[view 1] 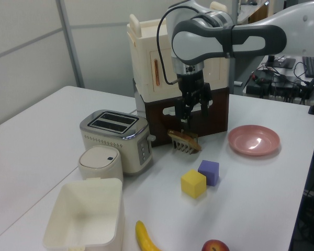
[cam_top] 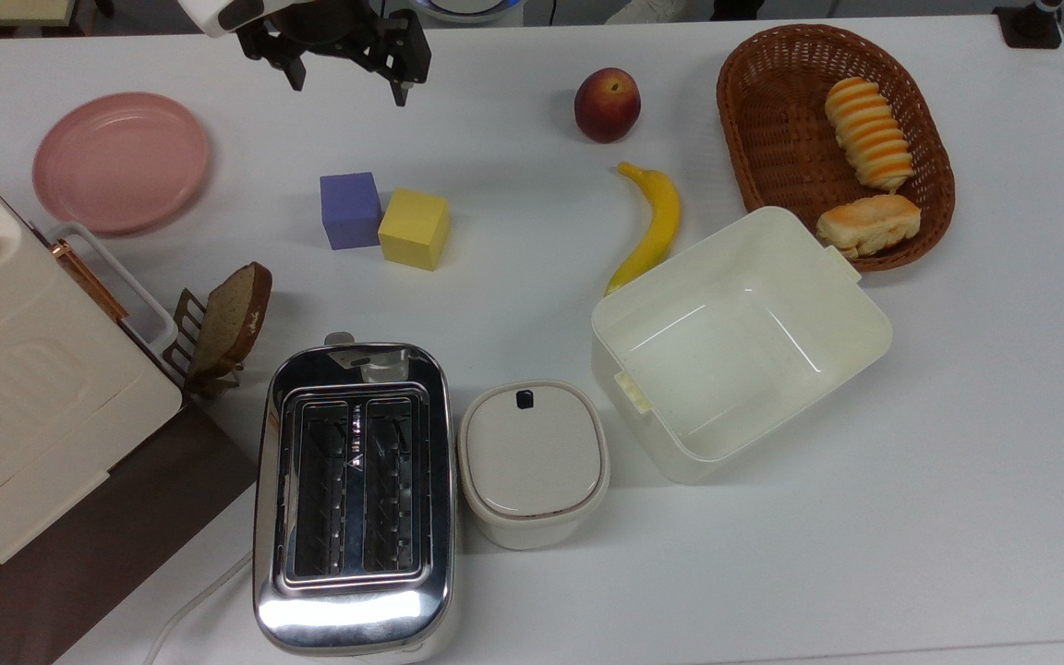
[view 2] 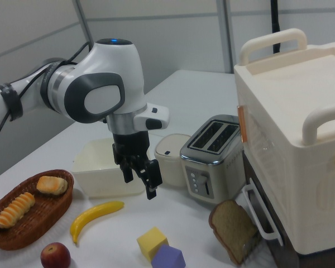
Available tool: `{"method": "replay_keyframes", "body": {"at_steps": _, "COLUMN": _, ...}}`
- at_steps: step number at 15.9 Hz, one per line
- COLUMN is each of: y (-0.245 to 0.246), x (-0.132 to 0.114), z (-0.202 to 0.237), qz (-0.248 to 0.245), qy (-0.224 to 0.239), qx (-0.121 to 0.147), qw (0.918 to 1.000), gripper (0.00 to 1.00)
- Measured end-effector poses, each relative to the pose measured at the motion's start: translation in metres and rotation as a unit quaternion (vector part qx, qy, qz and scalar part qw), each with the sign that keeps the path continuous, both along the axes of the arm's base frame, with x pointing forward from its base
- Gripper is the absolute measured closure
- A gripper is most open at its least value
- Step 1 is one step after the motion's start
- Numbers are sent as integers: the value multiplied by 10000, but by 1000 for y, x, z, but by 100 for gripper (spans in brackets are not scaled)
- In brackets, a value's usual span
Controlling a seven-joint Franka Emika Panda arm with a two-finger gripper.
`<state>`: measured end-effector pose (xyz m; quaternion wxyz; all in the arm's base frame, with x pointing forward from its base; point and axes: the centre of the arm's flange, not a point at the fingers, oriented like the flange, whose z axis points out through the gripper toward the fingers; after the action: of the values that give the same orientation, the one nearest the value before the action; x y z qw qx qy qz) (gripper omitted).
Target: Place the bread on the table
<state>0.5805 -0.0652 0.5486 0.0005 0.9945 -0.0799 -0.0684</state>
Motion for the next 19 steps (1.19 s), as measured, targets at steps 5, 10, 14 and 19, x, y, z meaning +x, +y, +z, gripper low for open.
{"method": "replay_keyframes", "body": {"at_steps": 5, "y": 3, "x": 1, "z": 4, "qz": -21, "qy": -55, "qx": 128, "qw": 9999, "gripper": 0}}
{"method": "replay_keyframes", "body": {"at_steps": 10, "y": 8, "x": 2, "z": 10, "qz": -44, "qy": -140, "qx": 345, "qw": 9993, "gripper": 0}}
{"method": "replay_keyframes", "body": {"at_steps": 14, "y": 11, "x": 2, "z": 10, "qz": -60, "qy": -154, "qx": 468, "qw": 9988, "gripper": 0}}
{"method": "replay_keyframes", "body": {"at_steps": 19, "y": 13, "x": 3, "z": 10, "qz": -52, "qy": -157, "qx": 500, "qw": 9986, "gripper": 0}}
